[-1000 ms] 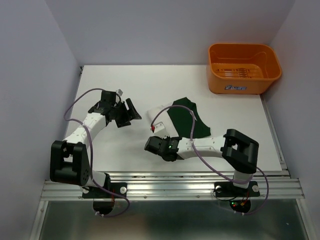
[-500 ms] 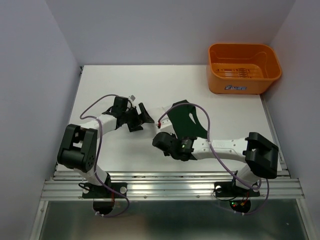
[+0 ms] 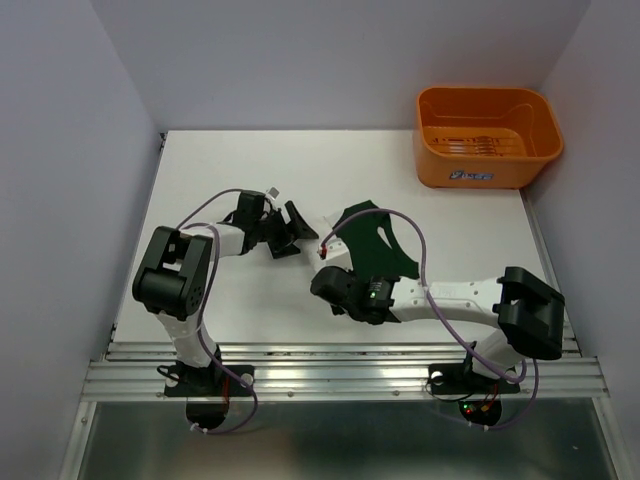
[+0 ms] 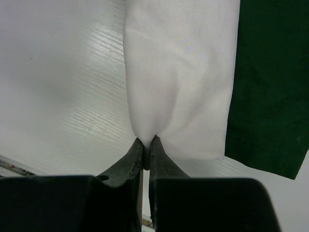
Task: Roll the t-shirts
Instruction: Roll the T-shirt to the center of the board.
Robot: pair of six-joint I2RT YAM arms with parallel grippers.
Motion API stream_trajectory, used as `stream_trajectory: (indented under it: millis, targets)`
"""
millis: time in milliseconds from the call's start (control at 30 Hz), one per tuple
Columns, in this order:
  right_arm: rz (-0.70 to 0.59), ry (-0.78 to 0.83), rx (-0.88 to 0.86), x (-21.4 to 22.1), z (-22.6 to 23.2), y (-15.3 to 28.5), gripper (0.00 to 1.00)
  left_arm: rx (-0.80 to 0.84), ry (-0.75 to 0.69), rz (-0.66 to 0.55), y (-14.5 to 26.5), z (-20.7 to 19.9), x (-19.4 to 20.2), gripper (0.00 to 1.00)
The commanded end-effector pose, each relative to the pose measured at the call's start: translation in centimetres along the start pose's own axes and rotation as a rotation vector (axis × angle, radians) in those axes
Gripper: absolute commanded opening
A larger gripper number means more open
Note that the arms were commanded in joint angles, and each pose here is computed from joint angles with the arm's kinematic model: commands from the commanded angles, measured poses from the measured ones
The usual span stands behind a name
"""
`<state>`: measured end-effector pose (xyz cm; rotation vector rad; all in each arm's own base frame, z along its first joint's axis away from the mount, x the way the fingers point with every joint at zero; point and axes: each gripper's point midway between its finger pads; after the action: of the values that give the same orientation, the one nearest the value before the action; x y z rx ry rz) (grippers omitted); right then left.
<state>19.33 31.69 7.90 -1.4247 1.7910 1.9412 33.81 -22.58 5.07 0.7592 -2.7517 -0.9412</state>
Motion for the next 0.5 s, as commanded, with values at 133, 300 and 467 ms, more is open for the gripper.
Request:
stream_trajectory:
  millis: [133, 300, 467]
  targets:
    - [-0.076, -0.059, -0.028, -2.1, 0.1, 1.0, 0.01, 0.066, -0.034, 0.015, -1.9, -2.6, -0.1, 0.83]
    - [-0.075, -0.065, -0.030, -1.9, 0.0, 1.2, 0.01, 0.063, -0.027, 0.013, -2.2, -2.4, -0.1, 0.67]
    - [-0.073, -0.064, -0.032, -1.7, -0.1, 1.3, 0.01, 0.043, -0.022, 0.005, -2.1, -2.4, -0.3, 0.12]
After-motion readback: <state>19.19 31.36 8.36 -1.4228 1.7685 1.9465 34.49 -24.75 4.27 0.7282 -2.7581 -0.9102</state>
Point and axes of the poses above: each gripper's point midway between its finger pads, its own y axis back along the fingers, its own z axis along the line the jaws close on, x = y × z, and after that the axes turned 13 degrees about y, right-handed
